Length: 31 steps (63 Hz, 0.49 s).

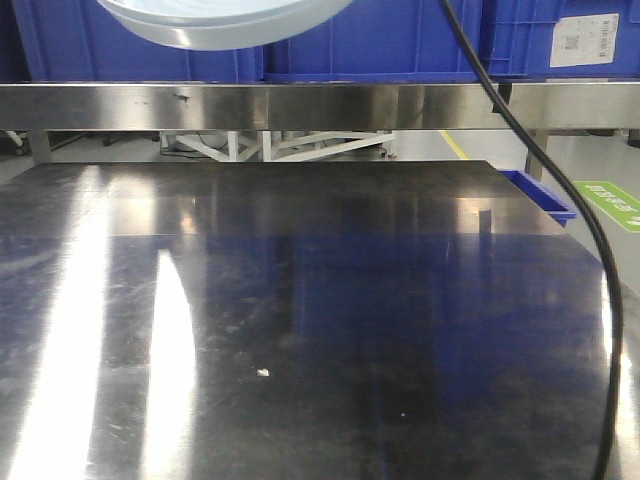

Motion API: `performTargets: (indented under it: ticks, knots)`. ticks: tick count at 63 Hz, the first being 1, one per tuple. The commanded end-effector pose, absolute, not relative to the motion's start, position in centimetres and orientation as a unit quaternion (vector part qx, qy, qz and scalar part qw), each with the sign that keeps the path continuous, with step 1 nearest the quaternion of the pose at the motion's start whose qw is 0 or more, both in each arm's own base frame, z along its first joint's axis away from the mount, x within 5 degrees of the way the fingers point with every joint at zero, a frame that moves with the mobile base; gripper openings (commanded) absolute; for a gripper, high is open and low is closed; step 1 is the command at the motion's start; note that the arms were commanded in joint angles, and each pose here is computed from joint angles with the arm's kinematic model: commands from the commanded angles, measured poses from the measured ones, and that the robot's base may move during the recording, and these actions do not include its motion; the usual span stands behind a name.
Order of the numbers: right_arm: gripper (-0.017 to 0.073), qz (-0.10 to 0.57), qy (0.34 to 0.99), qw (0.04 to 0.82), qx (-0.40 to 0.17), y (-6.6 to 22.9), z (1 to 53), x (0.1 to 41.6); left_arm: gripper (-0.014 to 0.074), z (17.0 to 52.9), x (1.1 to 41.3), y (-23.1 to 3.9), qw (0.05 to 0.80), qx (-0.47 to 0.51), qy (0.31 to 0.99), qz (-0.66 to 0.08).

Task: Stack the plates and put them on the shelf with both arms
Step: 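Lift the stacked plates up and away from the table with the right gripper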

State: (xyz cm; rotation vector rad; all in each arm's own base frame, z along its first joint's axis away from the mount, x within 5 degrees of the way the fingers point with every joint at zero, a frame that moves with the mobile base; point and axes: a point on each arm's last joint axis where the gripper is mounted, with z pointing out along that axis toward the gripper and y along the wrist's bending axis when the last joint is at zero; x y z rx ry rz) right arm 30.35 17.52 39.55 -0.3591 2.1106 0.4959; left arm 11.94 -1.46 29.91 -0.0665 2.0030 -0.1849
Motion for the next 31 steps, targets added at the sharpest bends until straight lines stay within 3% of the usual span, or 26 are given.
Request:
performTargets:
  ticks: [1, 15, 31]
  knots:
    - [0.0048, 0.225, 0.802, 0.537, -0.134, 16.1, 42.6, 28.1, 0.0091, 31.5, 12.2, -1.6, 0.578, -0.029, 0.810, -0.090]
    - [0.0048, 0.222, 0.790, 0.559, -0.117, 13.7, 41.2, 25.4, 0.0091, 31.5, 12.2, -1.6, 0.578, -0.029, 0.810, -0.090]
    - [0.0048, 0.178, 0.799, 0.571, -0.058, 8.6, 40.3, 23.8, 0.0091, 31.5, 12.2, -1.6, 0.578, -0.029, 0.810, -0.090]
